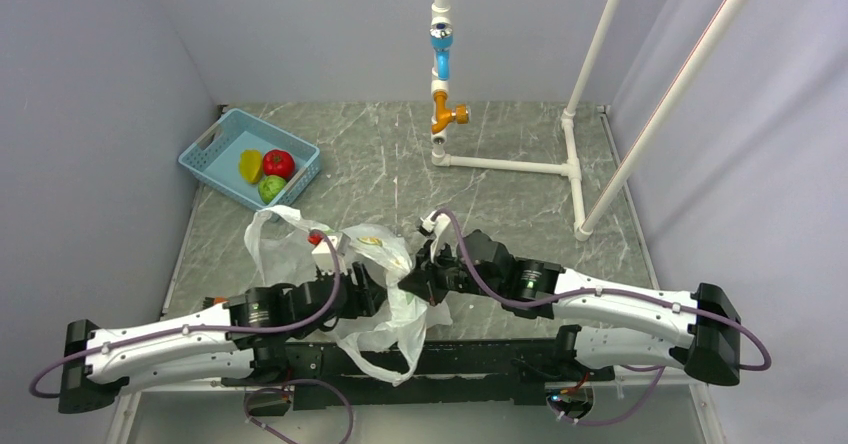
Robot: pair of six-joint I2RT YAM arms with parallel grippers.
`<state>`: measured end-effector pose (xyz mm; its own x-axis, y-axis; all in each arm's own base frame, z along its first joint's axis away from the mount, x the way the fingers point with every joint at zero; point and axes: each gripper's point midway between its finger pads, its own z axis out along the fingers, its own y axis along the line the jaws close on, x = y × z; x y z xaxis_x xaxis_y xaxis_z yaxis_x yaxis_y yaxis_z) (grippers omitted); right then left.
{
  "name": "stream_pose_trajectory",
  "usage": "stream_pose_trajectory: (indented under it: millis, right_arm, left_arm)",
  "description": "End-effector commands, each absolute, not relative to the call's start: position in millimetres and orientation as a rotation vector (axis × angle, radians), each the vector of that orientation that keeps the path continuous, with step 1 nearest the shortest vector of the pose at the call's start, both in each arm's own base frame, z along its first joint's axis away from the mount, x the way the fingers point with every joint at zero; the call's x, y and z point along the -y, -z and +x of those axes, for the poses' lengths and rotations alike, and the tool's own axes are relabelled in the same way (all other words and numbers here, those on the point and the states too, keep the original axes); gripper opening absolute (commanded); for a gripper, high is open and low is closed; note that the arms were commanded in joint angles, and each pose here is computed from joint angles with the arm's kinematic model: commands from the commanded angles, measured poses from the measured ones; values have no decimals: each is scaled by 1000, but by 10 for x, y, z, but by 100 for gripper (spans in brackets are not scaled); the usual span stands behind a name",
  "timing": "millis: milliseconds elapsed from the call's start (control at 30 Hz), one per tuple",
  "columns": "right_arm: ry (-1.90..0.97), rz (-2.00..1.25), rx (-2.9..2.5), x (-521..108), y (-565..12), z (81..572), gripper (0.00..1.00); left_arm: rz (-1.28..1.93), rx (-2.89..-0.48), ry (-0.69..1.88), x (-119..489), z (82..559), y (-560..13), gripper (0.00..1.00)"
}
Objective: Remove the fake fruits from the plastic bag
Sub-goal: Adjust the plastic bag at the center of the board, then take out the fake fruit from the plastic bag.
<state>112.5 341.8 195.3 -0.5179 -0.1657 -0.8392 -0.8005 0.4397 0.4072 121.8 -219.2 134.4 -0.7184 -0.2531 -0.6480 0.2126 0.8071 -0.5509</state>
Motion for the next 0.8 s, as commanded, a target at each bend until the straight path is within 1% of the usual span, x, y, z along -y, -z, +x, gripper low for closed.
stream_pose_trajectory:
  millis: [0,133,267,300,500,667,767]
  right_arm:
    - [-1103,-679,-1897,-3271,-2097,1173,0]
    - [-1056,-583,-1969,-3039,-1849,1187,0]
    - [-1080,-522,-1993,-2971,-1758,1162,0]
    - [-1080,-513,-1995,-2963,-1747,1165,0]
    - [-1075,-516,-1999,-2961,-1739,1167,0]
    - [-1067,-515,-1996,-2939,-1747,1171,0]
    - [-1061,-509,-2001,-2918,-1727,1174,0]
  left_arm:
    - [1,-2203,822,2429,1313,-1469,62]
    - [31,-2203,831,2622,1437,-1442,60]
    - [65,-2237,833,2838,1577,-1320,58]
    - [80,-2247,834,2889,1600,-1290,59]
    - [129,-2283,828,3158,1737,-1173,83]
    - [142,-2369,658,3118,1809,-877,91]
    - [147,-2403,583,3054,1815,-704,91]
